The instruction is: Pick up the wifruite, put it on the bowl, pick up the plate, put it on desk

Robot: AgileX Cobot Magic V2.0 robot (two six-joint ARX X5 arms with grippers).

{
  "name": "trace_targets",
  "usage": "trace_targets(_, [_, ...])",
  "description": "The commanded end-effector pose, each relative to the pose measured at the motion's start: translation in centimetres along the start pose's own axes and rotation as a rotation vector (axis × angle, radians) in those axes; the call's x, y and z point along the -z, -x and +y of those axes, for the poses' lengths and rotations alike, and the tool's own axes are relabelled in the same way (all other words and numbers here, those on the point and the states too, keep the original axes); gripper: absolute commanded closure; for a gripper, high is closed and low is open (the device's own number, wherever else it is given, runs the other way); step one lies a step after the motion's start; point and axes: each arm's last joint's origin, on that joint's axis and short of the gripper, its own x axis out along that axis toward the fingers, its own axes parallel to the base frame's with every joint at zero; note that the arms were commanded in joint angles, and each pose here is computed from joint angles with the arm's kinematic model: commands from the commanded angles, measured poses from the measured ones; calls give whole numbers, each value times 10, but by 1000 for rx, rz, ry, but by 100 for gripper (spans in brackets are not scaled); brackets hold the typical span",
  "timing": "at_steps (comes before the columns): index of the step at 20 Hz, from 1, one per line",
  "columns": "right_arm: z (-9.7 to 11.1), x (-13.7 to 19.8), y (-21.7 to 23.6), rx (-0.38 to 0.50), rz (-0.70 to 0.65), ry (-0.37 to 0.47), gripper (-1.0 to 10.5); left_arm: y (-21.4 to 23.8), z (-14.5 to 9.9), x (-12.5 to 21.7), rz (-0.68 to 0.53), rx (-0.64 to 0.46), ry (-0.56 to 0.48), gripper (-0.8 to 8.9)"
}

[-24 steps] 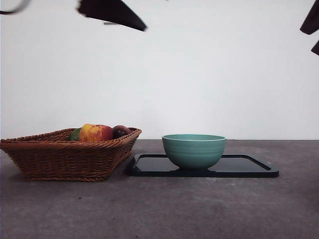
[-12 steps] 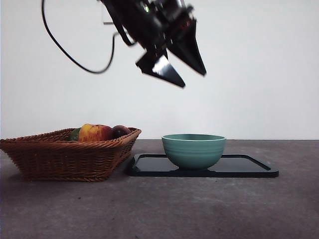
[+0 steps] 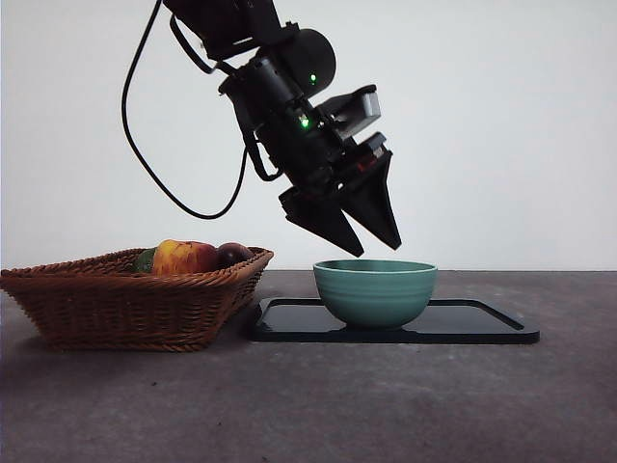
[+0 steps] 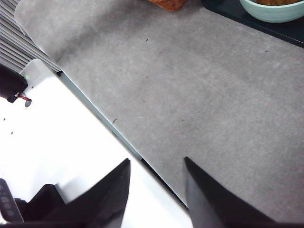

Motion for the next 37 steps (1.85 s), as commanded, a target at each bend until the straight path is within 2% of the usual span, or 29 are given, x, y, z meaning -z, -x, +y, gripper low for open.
trace_targets(1, [2, -2, 1, -7, -5, 14, 770, -15, -3, -3, 6, 11, -55, 470])
trace_targets(6, [2, -2, 1, -7, -5, 14, 770, -33, -5, 2, 49, -7, -71, 471])
trace_targets(23, [2, -2, 1, -8, -6, 14, 770, -42, -7, 5, 79, -48, -119, 472])
trace_targets(25, [2, -2, 1, -8, -6, 14, 770, -42, -7, 5, 80, -47, -119, 489])
trace_targets(27, [2, -2, 1, -7, -6, 14, 770, -43, -7, 5, 81, -46, -119, 588])
trace_targets(29, [2, -2, 1, -7, -6, 14, 770, -43, -7, 5, 80, -47, -119, 629])
trace_targets(37, [2, -2, 1, -7, -6, 14, 770, -28, -8, -10, 79, -48, -78, 634])
